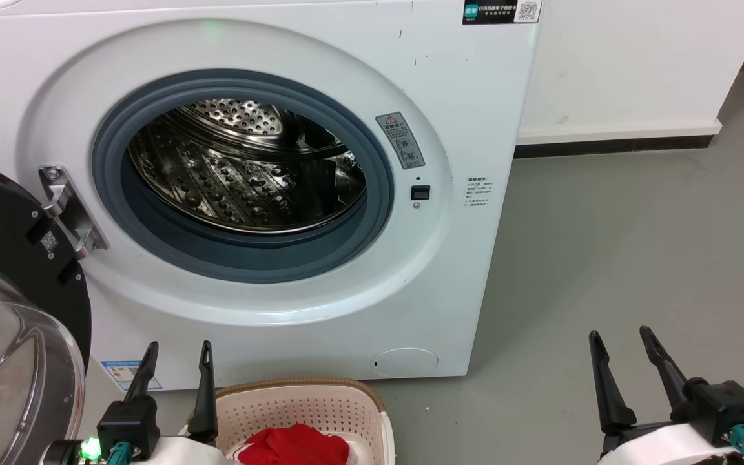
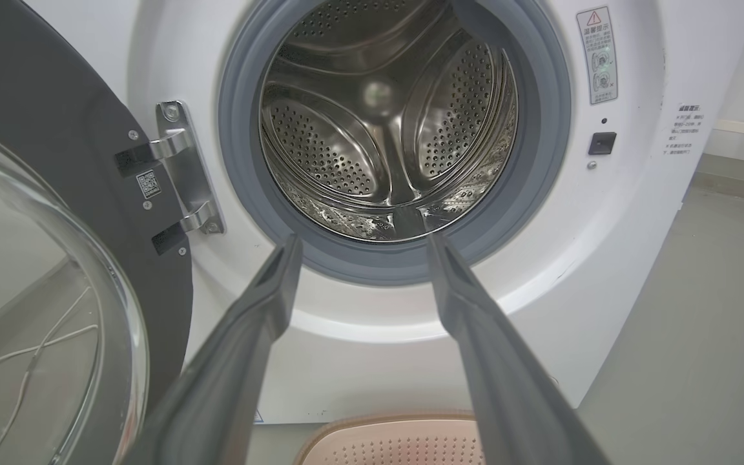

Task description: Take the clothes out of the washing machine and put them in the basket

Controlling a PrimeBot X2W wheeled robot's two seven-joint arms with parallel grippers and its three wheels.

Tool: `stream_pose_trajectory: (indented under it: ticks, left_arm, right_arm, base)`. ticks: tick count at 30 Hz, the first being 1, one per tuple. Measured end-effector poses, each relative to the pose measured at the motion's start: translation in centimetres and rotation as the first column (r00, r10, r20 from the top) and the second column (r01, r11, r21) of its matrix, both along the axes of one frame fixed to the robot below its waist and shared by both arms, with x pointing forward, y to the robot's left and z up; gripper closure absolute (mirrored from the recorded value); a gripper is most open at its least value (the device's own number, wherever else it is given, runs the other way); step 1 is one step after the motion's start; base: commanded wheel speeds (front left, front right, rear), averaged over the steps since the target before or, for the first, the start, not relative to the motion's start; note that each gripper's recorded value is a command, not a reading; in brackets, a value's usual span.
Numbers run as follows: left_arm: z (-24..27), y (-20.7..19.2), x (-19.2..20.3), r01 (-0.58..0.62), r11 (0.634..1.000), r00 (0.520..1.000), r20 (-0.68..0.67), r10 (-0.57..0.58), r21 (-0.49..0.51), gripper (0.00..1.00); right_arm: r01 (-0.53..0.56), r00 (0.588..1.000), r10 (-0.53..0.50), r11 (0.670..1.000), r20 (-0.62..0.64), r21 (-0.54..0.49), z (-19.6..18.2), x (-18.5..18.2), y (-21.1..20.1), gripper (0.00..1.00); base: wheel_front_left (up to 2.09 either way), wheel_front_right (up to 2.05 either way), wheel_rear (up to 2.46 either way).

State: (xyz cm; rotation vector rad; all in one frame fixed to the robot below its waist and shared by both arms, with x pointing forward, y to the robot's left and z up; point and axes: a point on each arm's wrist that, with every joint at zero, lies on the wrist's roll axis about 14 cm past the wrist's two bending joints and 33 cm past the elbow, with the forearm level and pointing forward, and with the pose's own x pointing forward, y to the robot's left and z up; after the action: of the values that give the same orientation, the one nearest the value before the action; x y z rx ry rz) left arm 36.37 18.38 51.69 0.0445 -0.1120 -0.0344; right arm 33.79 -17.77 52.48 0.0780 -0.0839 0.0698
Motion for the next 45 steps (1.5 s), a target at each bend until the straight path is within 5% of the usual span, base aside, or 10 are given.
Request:
stream_pose_trajectory:
  ticks: [8,9,24,45]
  left_arm:
    - [-0.5,0.0,-0.1,-0.004,1.0,1.0,-0.016,0.003,-0.008,0.0]
    - [-0.6,0.0,-0.1,-0.003,1.0,1.0,-0.019,0.003,-0.009,1.0]
    - [-3.2,1.2,-0.4,-0.071,0.967,0.989,-0.14,0.037,-0.247,1.0]
    - [-3.3,1.4,0.2,-0.118,0.804,0.984,-0.175,0.017,-0.583,1.0]
  right_arm:
    - [-0.004,1.0,0.004,1.0,0.0,-0.001,0.1,0.0,0.1,0.0]
    - [-0.004,1.0,0.004,1.0,-0.003,-0.001,0.0,0.0,0.2,1.0]
    - [0.021,0.997,-0.003,0.973,-0.08,0.231,-2.0,-0.1,-0.4,1.0]
    - [0.055,0.995,0.003,0.836,-0.104,0.546,-2.2,1.2,-1.2,1.0]
  base:
    - [0.0,0.0,0.0]
    - [0.0,0.0,0.0]
    - [0.0,0.0,0.0]
    - [0.0,0.0,0.0]
